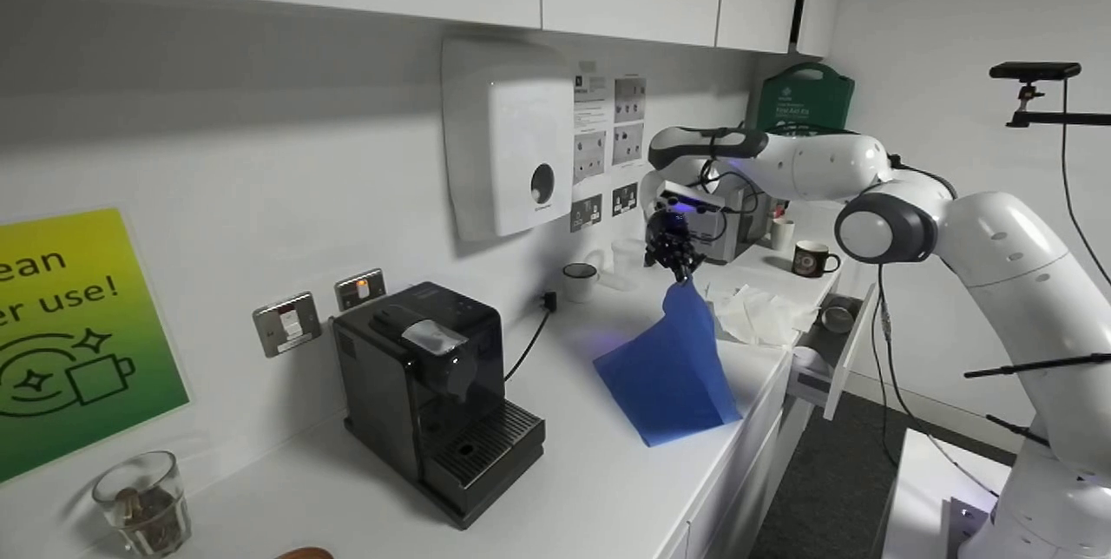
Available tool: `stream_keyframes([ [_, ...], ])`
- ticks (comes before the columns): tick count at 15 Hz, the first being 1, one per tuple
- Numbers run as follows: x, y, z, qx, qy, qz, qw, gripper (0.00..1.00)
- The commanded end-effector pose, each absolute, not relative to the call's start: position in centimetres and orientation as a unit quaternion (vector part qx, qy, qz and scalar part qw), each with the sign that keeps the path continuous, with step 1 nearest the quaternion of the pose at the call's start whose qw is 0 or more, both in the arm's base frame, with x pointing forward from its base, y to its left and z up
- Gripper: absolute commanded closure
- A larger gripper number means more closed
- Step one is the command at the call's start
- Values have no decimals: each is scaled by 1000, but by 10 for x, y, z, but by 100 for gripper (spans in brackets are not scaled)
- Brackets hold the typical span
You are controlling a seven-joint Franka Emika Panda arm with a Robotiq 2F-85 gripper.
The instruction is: Fold the blue cloth
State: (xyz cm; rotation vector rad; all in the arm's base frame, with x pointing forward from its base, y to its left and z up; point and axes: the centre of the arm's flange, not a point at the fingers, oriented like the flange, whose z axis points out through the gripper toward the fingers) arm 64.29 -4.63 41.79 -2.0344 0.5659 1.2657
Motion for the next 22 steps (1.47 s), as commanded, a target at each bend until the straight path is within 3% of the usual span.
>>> stream_keyframes([
  [1,667,-43,427,-778,228,490,321,100],
  [22,721,-23,421,-760,292,508,280,100],
])
